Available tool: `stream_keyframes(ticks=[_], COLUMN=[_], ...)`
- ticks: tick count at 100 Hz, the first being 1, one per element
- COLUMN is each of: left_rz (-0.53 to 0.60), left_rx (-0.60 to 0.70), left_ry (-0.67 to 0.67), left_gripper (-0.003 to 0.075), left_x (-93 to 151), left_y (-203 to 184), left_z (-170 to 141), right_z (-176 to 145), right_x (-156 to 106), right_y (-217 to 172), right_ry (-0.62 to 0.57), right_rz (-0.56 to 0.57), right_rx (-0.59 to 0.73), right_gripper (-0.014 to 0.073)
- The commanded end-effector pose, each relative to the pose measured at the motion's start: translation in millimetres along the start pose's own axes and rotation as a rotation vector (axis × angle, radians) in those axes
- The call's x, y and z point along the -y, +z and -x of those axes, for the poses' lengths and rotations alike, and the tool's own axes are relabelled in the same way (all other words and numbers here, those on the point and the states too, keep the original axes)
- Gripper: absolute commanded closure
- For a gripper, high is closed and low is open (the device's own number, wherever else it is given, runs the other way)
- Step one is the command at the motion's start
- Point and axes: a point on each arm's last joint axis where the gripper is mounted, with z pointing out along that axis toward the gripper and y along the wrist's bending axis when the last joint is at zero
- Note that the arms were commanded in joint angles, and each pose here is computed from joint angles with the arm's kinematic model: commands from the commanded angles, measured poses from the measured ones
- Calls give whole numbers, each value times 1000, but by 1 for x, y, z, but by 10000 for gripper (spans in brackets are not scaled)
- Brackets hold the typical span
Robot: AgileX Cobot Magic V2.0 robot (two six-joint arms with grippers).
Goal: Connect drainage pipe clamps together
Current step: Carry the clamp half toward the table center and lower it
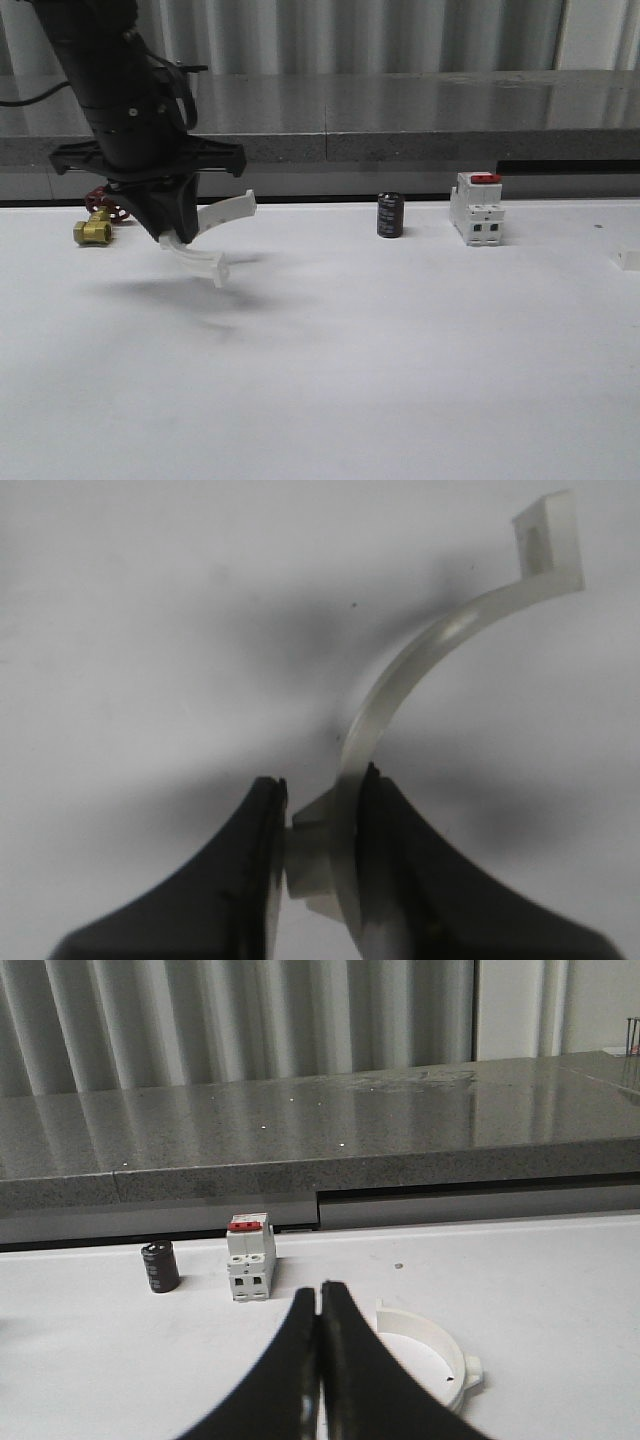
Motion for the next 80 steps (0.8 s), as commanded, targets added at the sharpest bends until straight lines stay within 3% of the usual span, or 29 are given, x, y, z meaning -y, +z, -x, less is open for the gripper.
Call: stream_keyframes(ticks=[1, 57, 66, 80], left_rz=[-7, 33, 34, 34], left_rx=[69, -35, -35, -35], left_ry=[-19, -1, 0, 2], left_gripper=[741, 725, 639, 374], left_x=[8, 8, 8, 8], left_y=[-18, 9, 9, 9], left_z=[11, 2, 2, 2], right_z=[16, 16, 16, 16], right_x=[-1, -1, -1, -1], right_y=[-3, -3, -3, -3], right_ry=[-15, -15, -15, -15], right_rz=[6, 6, 6, 6], right_rx=[123, 123, 123, 123], right_gripper=[662, 662, 662, 662])
